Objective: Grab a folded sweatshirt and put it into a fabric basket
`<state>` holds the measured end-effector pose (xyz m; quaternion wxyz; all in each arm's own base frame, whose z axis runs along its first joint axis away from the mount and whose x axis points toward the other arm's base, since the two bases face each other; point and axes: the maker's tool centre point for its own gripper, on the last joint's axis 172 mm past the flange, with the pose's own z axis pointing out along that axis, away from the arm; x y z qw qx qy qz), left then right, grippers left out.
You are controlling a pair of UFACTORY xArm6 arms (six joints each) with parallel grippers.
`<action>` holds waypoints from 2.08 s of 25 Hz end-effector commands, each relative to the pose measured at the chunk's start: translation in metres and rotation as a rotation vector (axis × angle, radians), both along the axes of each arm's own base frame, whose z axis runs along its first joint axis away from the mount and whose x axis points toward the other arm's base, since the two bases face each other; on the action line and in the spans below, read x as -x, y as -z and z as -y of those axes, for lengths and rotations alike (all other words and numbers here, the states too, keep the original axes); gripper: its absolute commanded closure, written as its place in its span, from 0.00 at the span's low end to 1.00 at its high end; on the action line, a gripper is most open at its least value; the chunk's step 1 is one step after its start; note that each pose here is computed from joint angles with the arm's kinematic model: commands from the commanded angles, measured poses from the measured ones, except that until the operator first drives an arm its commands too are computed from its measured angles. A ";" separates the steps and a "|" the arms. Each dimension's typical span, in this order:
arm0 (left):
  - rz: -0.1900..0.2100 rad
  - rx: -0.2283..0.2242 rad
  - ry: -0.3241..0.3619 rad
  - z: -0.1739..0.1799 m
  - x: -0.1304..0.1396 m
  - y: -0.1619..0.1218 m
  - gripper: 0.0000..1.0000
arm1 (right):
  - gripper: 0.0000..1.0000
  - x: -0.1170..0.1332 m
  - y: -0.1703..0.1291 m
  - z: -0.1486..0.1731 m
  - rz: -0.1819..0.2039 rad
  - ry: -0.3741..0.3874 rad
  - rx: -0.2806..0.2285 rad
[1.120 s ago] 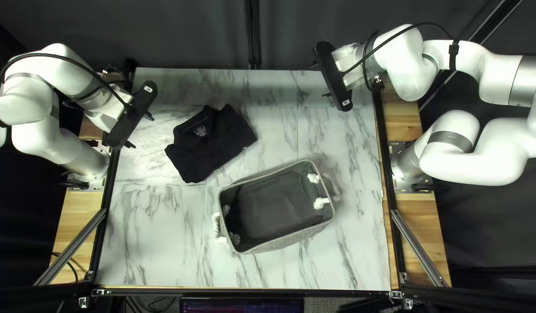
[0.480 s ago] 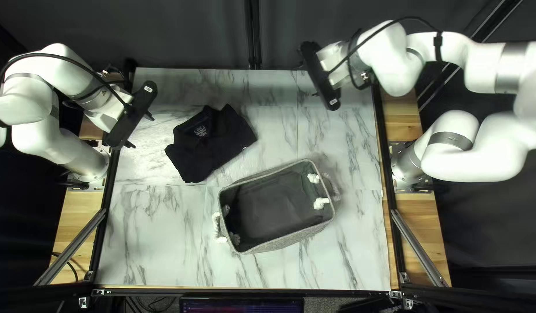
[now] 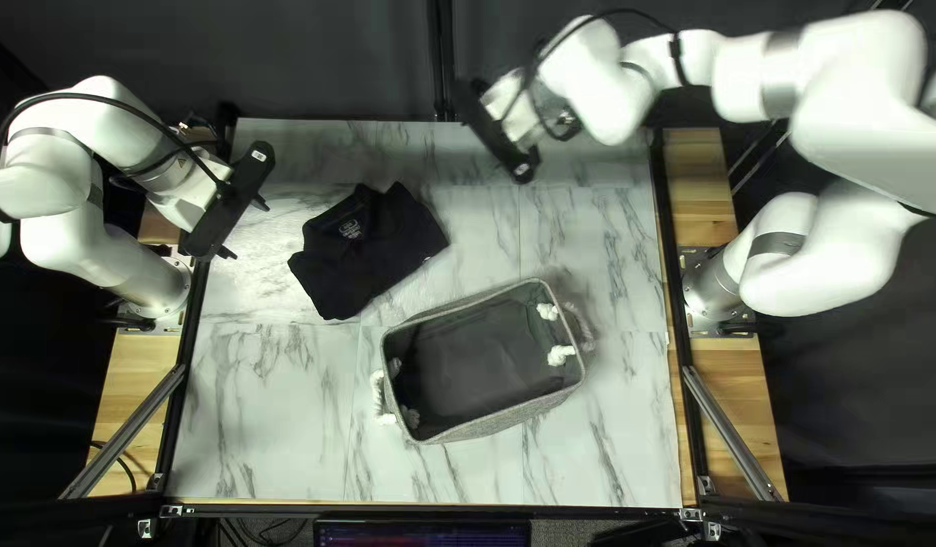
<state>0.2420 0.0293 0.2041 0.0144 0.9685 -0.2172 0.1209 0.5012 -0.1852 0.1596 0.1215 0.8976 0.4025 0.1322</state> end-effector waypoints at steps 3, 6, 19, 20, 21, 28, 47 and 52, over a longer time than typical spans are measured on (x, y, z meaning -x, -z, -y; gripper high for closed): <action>0.000 0.000 0.000 0.000 0.000 0.000 0.00 | 0.00 -0.029 0.033 -0.010 -0.031 0.011 0.017; 0.000 0.000 0.000 0.000 0.000 0.000 0.00 | 0.00 -0.038 0.043 -0.002 -0.030 -0.011 0.017; 0.000 0.000 0.000 0.000 0.000 0.000 0.00 | 0.00 -0.048 0.043 0.011 -0.083 -0.123 -0.023; 0.000 0.000 0.000 0.000 0.000 0.000 0.00 | 0.00 -0.048 0.043 0.011 -0.083 -0.123 -0.023; 0.000 0.000 0.000 0.000 0.000 0.000 0.00 | 0.00 -0.048 0.043 0.011 -0.083 -0.123 -0.023; 0.000 0.000 0.000 0.000 0.000 0.000 0.00 | 0.00 -0.048 0.043 0.011 -0.083 -0.123 -0.023; 0.000 0.000 0.000 0.000 0.000 0.000 0.00 | 0.00 -0.063 0.067 -0.008 -0.172 -0.320 -0.009; 0.000 0.000 0.000 0.000 0.000 0.000 0.00 | 0.00 -0.069 0.063 -0.014 -0.187 -0.407 0.024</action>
